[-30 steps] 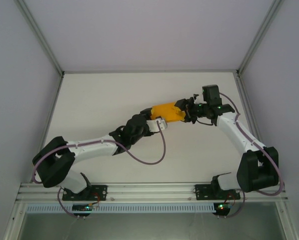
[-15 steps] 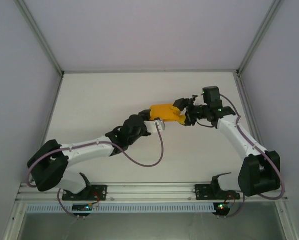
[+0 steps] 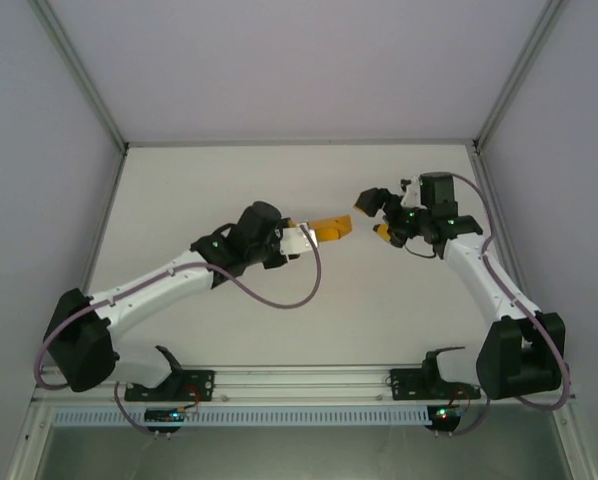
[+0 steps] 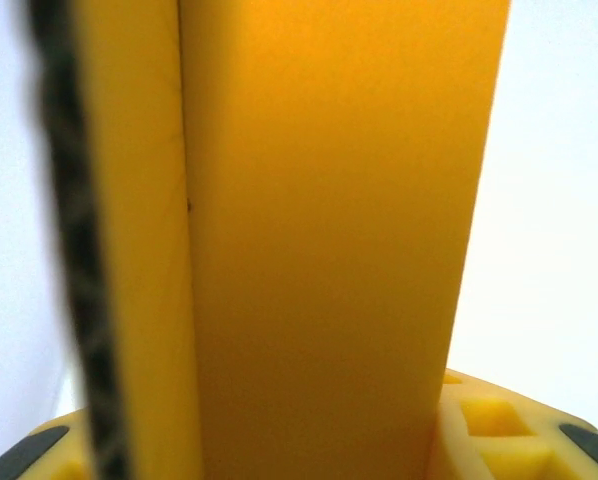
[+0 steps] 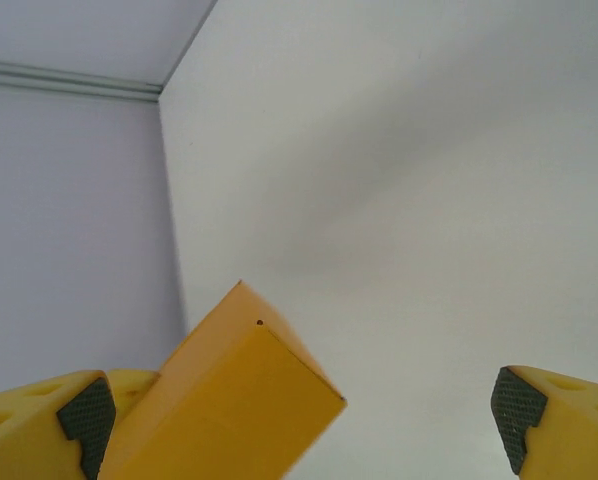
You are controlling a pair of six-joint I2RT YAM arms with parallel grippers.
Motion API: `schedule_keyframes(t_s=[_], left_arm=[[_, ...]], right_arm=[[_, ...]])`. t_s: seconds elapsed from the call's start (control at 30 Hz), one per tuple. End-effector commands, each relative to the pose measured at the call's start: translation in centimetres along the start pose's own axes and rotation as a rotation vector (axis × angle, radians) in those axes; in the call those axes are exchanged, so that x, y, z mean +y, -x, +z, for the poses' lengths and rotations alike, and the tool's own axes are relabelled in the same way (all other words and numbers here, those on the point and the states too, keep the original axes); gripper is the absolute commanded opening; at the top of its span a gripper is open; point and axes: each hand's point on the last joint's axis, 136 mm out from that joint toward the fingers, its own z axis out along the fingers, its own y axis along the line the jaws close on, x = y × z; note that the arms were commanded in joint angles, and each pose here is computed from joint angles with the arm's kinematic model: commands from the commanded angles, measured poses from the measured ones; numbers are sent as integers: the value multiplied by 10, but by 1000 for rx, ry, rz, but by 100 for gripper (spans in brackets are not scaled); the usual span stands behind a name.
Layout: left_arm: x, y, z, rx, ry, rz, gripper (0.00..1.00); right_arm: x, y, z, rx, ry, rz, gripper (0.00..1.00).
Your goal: Assemble paper box
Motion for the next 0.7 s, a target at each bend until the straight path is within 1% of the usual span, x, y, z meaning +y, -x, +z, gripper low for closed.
schedule_keyframes(t_s=[0.0,0.07,0.13,0.2,0.27,0.33,0.4,0.5,0.57,0.6,0.67], left_arm=[[-50,-44,3,219,-300,-111,35],[-61,-56,11,289,-380,-141,35],[-65,-64,18,336,-415,-150,35],[-65,-64,24,353,-446,-163,35],[-66,-63,26,358,-480,-179,35],[-67,-65,29,374,-503,-184,35],[-69,-67,32,388,-521,-181,36],[-71,-71,36,404,-536,-173,39],[-70,-71,40,409,-537,-175,41],[-70,-70,41,405,-542,-174,44],[-69,-69,43,398,-548,-167,46]], right_arm=[[5,20,-13,-104,-90,-396,99],[8,19,-11,-112,-106,-566,99],[17,7,-7,-85,-72,-773,99],[18,-8,-3,-53,-74,-943,99],[18,-17,0,-31,-74,-1027,99],[18,-22,2,-13,-54,-1045,99],[20,-31,6,25,1,-1042,99],[22,-44,11,94,58,-1044,92],[23,-49,15,117,75,-1038,86],[23,-51,18,133,82,-1033,83],[20,-55,23,165,79,-1022,79]])
